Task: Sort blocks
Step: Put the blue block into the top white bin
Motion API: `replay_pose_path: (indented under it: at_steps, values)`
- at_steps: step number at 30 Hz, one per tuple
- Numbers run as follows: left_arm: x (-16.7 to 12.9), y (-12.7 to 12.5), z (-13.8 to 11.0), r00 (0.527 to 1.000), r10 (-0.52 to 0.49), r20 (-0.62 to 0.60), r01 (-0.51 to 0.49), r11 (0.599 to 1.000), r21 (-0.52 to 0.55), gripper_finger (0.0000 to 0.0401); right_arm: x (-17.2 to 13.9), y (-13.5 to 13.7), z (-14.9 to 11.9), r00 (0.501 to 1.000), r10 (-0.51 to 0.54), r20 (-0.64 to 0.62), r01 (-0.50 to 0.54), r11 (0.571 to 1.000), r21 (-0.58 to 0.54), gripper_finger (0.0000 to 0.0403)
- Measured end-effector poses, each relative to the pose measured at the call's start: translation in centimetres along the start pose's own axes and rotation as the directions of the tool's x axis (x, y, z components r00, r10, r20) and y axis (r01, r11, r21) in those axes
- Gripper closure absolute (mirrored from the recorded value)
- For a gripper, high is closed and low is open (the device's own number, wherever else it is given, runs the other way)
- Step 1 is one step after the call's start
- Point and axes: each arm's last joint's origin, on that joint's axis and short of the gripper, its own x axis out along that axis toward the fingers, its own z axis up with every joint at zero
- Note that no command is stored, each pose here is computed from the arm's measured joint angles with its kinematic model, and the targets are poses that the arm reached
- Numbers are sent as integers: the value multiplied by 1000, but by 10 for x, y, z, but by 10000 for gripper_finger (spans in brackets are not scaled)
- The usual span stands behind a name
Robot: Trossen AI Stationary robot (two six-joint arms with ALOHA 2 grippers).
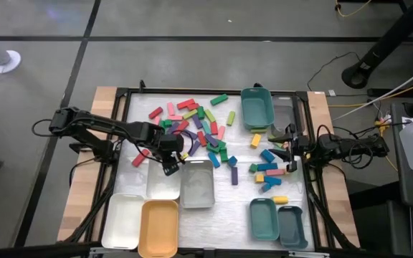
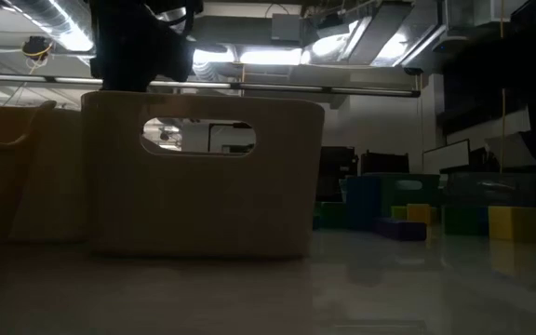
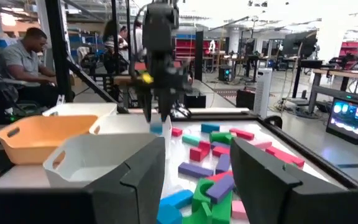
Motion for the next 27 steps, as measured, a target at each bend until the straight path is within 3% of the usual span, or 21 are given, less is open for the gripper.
replay_pose_path:
  at_steps: [5, 10, 15, 19, 24, 27]
  values:
    - [3, -1, 1, 1000, -7, -15, 7, 1000, 14, 182, -4, -2, 18, 998, -14, -68, 16, 1000, 25, 221]
    - [2, -2, 3, 999, -28, 15, 28, 1000, -1, 186, -4, -6, 35, 969, -142, -201, 167, 979, 117, 221]
    - [1, -7, 10, 993, -78, 91, 75, 997, 28, 196, 7, -6, 44, 899, -213, -383, 300, 936, 182, 221]
    - [1, -10, 15, 984, -109, 140, 100, 992, 72, 199, 24, -1, 36, 792, -225, -567, 383, 907, 176, 221]
    - [0, -12, 18, 976, -130, 174, 109, 986, 125, 197, 44, 4, 19, 590, -263, -764, 537, 834, 128, 221]
    - [0, -12, 19, 976, -128, 177, 103, 984, 147, 200, 54, 8, 9, 481, -225, -847, 565, 818, 103, 221]
